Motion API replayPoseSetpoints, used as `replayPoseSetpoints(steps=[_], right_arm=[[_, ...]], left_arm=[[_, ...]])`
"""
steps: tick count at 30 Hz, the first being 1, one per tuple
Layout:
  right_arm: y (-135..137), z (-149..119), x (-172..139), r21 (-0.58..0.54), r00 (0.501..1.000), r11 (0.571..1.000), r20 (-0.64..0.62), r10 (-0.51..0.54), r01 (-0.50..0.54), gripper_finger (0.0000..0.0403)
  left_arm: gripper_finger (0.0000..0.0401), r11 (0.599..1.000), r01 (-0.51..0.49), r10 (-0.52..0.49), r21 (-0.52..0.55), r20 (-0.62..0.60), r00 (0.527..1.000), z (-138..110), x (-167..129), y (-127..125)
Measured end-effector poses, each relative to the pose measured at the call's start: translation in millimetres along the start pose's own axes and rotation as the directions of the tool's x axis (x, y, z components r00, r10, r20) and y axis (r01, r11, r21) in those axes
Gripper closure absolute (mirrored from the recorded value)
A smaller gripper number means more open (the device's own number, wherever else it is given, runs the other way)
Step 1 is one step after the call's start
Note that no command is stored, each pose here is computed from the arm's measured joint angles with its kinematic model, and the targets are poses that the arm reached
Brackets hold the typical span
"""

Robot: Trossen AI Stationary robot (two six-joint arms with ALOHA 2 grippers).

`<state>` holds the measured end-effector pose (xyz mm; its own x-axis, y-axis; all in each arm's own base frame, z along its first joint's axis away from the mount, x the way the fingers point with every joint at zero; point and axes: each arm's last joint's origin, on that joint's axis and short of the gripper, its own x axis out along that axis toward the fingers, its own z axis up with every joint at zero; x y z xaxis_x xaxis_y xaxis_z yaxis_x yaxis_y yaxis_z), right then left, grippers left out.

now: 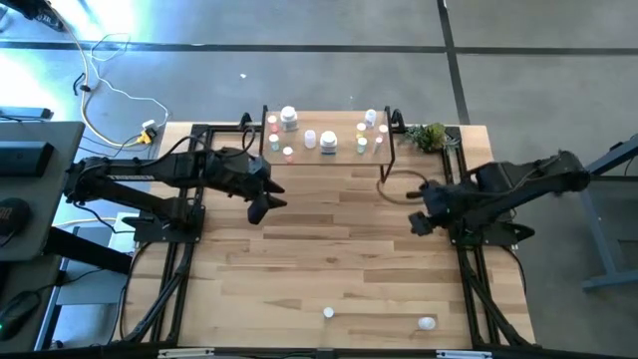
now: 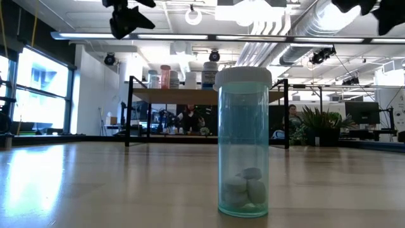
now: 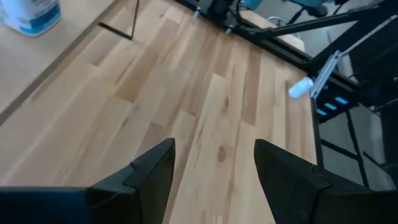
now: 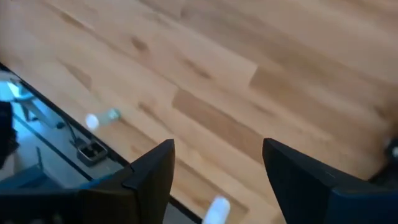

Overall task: Pick and place medicine bottles onto shelf by color
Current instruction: Put the transparent pill bottle on the shelf

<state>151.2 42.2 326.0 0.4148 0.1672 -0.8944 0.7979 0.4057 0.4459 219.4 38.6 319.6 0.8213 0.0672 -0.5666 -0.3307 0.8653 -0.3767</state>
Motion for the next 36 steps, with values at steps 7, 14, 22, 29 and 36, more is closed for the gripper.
replayPoseSetpoints(steps=[7, 14, 22, 29, 36], right_arm=[[14.5, -27.9, 19.0, -0.069, 0.993, 0.996, -0.096, -0.068, 0.062, 0.0185], [24.9, -57.1, 41.1, -0.085, 0.960, 0.984, -0.221, -0.172, 0.157, 0.0185], [36.3, -94.7, 63.4, -0.106, 0.937, 0.978, -0.283, -0.205, 0.182, 0.0184], [40.2, -122.9, 79.0, -0.102, 0.925, 0.974, -0.307, -0.224, 0.202, 0.0184], [41.7, -148.6, 93.6, -0.095, 0.916, 0.972, -0.326, -0.235, 0.216, 0.0184]], left_arm=[[0.0190, 0.998, 0.046, -0.046, 0.037, -0.007, 0.999, -4.7, -3.0, -11.8], [0.0190, 0.994, 0.083, -0.081, 0.066, -0.028, 0.996, -9.7, -2.9, -21.5], [0.0190, 0.990, 0.114, -0.110, 0.083, -0.046, 0.993, -14.1, -3.2, -29.5], [0.0190, 0.989, 0.119, -0.115, 0.086, -0.050, 0.992, -15.0, -3.1, -31.0], [0.0190, 0.989, 0.119, -0.115, 0.085, -0.050, 0.992, -14.9, -3.1, -30.9]])
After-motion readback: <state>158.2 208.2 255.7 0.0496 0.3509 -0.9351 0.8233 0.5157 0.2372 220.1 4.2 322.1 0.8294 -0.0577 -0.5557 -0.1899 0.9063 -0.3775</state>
